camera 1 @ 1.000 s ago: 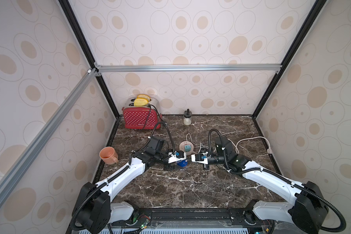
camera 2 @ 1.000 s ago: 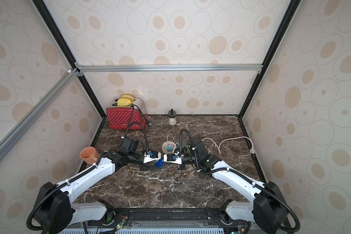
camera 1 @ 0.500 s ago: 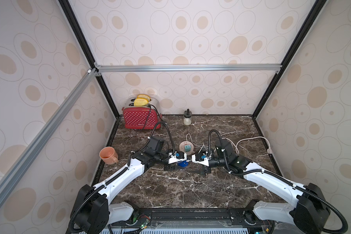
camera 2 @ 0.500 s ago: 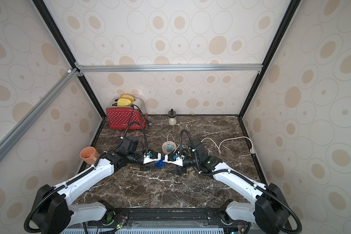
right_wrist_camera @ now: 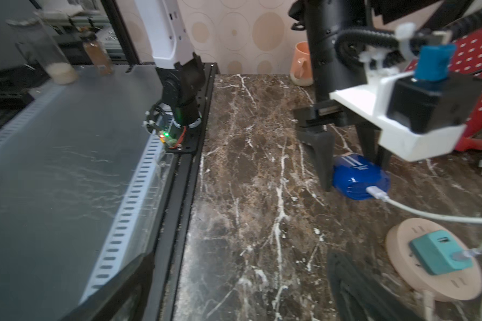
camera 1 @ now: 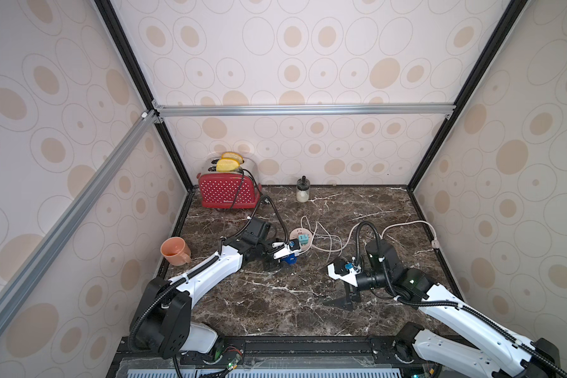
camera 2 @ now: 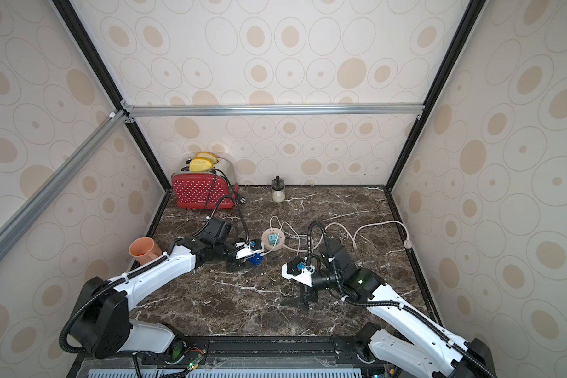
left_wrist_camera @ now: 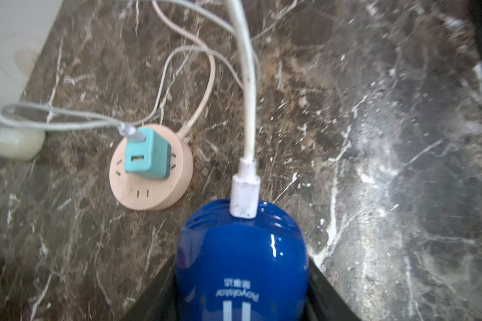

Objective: Charge the electric shaver
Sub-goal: Place the electric shaver at the center of the board.

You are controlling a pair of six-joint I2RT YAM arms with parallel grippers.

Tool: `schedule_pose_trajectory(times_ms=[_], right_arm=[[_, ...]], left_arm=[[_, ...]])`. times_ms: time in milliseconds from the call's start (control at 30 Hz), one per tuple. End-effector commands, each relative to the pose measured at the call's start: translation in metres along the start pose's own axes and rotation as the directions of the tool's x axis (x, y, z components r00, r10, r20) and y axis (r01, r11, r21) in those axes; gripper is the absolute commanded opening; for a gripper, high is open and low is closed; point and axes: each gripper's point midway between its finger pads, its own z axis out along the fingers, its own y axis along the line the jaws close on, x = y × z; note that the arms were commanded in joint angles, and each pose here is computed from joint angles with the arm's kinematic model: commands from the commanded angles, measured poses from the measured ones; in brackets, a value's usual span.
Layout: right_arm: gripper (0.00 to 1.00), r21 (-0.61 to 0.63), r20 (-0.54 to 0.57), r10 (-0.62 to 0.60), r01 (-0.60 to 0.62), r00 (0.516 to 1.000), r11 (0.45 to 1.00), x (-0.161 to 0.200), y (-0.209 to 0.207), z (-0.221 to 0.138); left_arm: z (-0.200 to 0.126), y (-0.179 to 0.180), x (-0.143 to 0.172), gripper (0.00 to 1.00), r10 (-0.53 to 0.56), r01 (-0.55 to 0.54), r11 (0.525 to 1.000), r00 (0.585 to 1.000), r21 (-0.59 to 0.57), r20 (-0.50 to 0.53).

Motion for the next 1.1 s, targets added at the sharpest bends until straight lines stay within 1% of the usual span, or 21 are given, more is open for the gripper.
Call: schedule_pose_trajectory(times_ms=[0,33,100,167,200,300,333,367,400,433,533,567,667,733,800,833,867,900,967,1033,1067], right_arm=[[1.0,-0.148,-0.036,0.14,-0.143,0.99,0.978,0.01,0.037,-0.006],[1.0,-0.111,-0.039,0.151,-0.154,0.988,0.982,0.009,0.033,-0.008],[1.0,-0.03,-0.002,0.113,-0.113,0.994,0.993,0.001,0.024,-0.016],[1.0,0.101,0.048,0.079,-0.083,0.996,0.991,-0.007,0.006,-0.026],[1.0,0.176,0.075,0.076,-0.089,0.994,0.98,-0.01,-0.005,-0.034],[1.0,0.374,0.141,0.105,-0.151,0.984,0.915,-0.012,-0.039,-0.058],[1.0,0.419,0.152,0.122,-0.175,0.981,0.891,-0.011,-0.049,-0.064],[1.0,0.48,0.158,0.15,-0.209,0.976,0.852,-0.007,-0.062,-0.072],[1.0,0.524,0.163,0.174,-0.234,0.971,0.819,-0.004,-0.072,-0.078],[1.0,0.553,0.161,0.192,-0.249,0.968,0.795,0.0,-0.079,-0.082],[1.0,0.644,0.13,0.228,-0.257,0.965,0.721,0.011,-0.097,-0.094],[1.0,0.686,0.12,0.236,-0.252,0.964,0.682,0.016,-0.105,-0.1],[1.0,0.804,0.12,0.263,-0.249,0.957,0.539,0.031,-0.126,-0.125],[1.0,0.882,0.135,0.303,-0.254,0.943,0.396,0.05,-0.142,-0.148],[1.0,0.941,0.148,0.363,-0.244,0.92,0.234,0.075,-0.154,-0.174],[1.0,0.963,0.148,0.379,-0.22,0.914,0.154,0.088,-0.159,-0.188],[1.0,0.976,0.143,0.379,-0.193,0.914,0.096,0.099,-0.164,-0.198],[1.0,0.984,0.142,0.376,-0.172,0.916,0.049,0.108,-0.168,-0.207],[1.0,0.99,0.144,0.369,-0.135,0.918,-0.051,0.127,-0.176,-0.225],[1.0,0.989,0.131,0.376,-0.098,0.917,-0.107,0.148,-0.183,-0.233],[1.0,0.985,0.135,0.386,-0.08,0.912,-0.154,0.16,-0.186,-0.243]], left_arm=[[0.007,0.017,0.021,0.0,-0.074,0.067,0.996,0.99,-0.059,-0.119],[0.011,0.015,0.027,0.0,-0.079,0.073,0.996,0.987,-0.047,-0.14],[0.02,0.007,0.038,0.0,-0.074,0.075,0.997,0.98,-0.001,-0.184],[0.026,-0.002,0.046,0.0,-0.078,0.087,0.996,0.974,0.033,-0.215],[0.029,-0.006,0.05,0.01,-0.076,0.09,0.995,0.97,0.052,-0.23],[0.037,-0.023,0.06,0.12,-0.062,0.102,0.987,0.956,0.124,-0.288],[0.04,-0.027,0.063,0.22,-0.06,0.106,0.985,0.95,0.138,-0.305],[0.043,-0.031,0.066,0.44,-0.057,0.111,0.982,0.945,0.152,-0.322],[0.045,-0.035,0.068,0.83,-0.051,0.114,0.979,0.941,0.171,-0.334],[0.047,-0.036,0.07,0.99,-0.05,0.118,0.977,0.937,0.177,-0.345],[0.045,-0.032,0.065,0.99,-0.061,0.118,0.981,0.941,0.152,-0.333],[0.042,-0.027,0.061,0.99,-0.07,0.115,0.986,0.946,0.124,-0.317],[0.026,-0.003,0.035,0.99,-0.143,0.146,0.989,0.965,0.001,-0.22],[0.005,0.027,0.014,0.99,-0.215,0.195,0.967,0.969,-0.163,-0.117],[-0.027,0.062,0.003,0.99,-0.305,0.287,0.889,0.952,-0.357,0.004],[-0.049,0.085,0.008,0.99,-0.362,0.35,0.809,0.93,-0.473,0.068],[-0.07,0.101,0.017,0.99,-0.405,0.403,0.722,0.905,-0.563,0.129],[-0.085,0.112,0.027,0.99,-0.419,0.429,0.658,0.891,-0.619,0.172],[-0.115,0.132,0.058,0.99,-0.442,0.473,0.486,0.858,-0.735,0.26],[-0.128,0.142,0.089,0.99,-0.476,0.508,0.369,0.822,-0.778,0.312],[-0.13,0.145,0.106,0.99,-0.497,0.518,0.332,0.806,-0.788,0.32]])
